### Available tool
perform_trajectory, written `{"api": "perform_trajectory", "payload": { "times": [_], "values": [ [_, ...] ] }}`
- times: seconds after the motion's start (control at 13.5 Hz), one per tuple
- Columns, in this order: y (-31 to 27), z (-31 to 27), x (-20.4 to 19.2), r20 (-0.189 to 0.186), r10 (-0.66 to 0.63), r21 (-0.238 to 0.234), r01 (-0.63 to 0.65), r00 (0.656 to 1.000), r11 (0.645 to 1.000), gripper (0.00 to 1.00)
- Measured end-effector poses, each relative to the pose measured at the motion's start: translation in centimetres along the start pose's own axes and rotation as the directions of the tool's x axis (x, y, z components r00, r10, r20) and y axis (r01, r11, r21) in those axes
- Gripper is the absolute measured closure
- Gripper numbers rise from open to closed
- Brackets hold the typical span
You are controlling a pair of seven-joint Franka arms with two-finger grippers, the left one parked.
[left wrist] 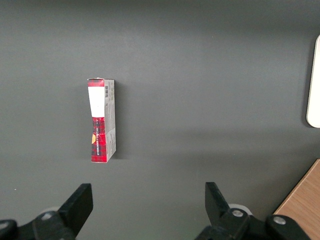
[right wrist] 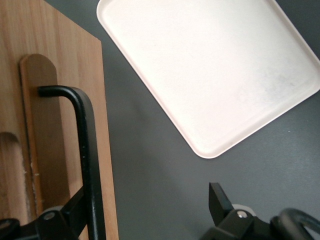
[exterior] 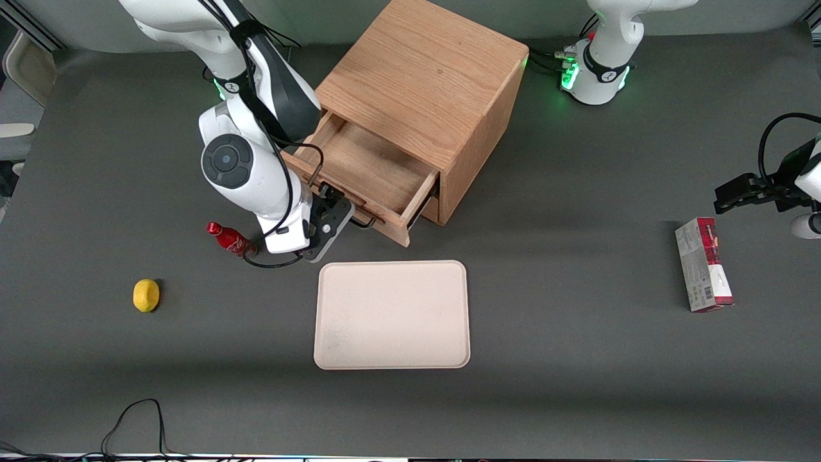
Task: Open upper drawer
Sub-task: 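Pull the upper drawer outward by its handle with the right gripper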
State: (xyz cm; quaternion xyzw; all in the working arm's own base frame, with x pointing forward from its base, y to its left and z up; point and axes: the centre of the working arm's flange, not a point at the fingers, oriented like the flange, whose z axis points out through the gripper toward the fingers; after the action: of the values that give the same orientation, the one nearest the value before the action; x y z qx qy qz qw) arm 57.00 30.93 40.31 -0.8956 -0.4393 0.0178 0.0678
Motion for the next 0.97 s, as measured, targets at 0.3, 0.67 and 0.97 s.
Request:
{"api": "perform_trajectory", "payload": {
  "times": [0.3, 0.67, 0.97],
  "values": [
    [1.9, 0.0, 0.1, -0.006, 0.016, -0.008, -0.016, 1.000, 1.000, 0.00],
    [4.3, -0.2, -0.1, -0.016, 0.030, -0.013, -0.030, 0.999, 0.999, 0.00],
    [6.3, -0.1, -0.3, -0.022, 0.053, -0.016, -0.054, 0.998, 0.998, 0.00]
  ]
}}
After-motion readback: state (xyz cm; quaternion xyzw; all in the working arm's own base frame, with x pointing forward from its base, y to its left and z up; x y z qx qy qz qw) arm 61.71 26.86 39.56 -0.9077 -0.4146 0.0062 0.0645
